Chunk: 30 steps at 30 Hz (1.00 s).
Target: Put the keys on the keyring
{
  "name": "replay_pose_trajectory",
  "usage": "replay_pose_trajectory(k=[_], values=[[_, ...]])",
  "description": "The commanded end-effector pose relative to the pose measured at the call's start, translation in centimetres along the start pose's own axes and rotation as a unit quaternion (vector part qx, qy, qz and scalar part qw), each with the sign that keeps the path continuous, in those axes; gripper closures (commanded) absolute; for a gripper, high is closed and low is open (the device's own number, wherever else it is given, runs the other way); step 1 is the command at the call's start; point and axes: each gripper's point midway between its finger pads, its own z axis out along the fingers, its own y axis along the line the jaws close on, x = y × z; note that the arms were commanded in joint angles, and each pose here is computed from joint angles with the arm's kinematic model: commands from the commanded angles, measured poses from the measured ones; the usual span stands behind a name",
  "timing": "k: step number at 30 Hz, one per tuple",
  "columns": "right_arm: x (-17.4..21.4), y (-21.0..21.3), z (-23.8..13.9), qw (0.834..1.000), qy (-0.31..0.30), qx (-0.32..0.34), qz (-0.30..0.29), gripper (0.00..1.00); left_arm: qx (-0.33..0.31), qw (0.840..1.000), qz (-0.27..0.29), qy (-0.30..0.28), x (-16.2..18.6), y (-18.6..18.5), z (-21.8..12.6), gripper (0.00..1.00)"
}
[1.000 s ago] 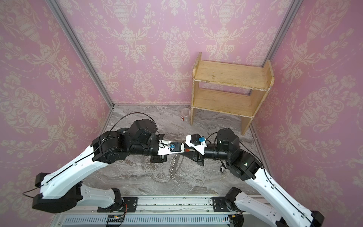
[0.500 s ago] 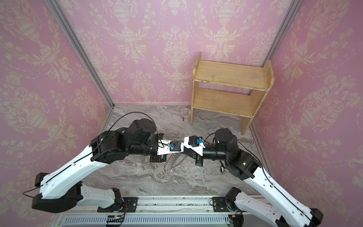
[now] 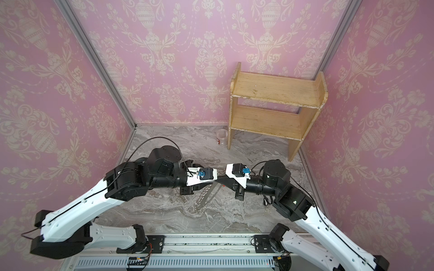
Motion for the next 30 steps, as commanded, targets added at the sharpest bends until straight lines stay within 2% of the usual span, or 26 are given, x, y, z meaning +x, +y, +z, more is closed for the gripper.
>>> replay_pose_trajectory(k=[1, 5, 12, 20, 30], values=[[-3.5, -0.7, -1.1, 0.997, -0.073, 0.026, -0.013, 1.0, -0.04, 0.996, -0.041, -0.071, -2.0, 1.1, -1.5, 0.56], [-4.3, -0.7, -1.4, 0.995, -0.093, 0.029, -0.013, 1.0, -0.041, 0.99, -0.071, -0.112, -2.5, 1.2, -2.2, 0.57], [-4.9, -0.6, -1.6, 0.993, -0.116, 0.028, -0.01, 1.0, -0.025, 0.982, -0.093, -0.166, -3.8, 1.4, -2.6, 0.61], [-5.2, -0.6, -1.8, 0.991, -0.131, 0.029, -0.011, 1.0, 0.004, 0.977, -0.097, -0.192, -4.8, 0.9, -2.2, 0.68], [-5.5, -0.4, -2.1, 0.989, -0.141, 0.028, -0.016, 1.0, 0.021, 0.978, -0.099, -0.183, -4.7, 0.6, -0.9, 0.77]])
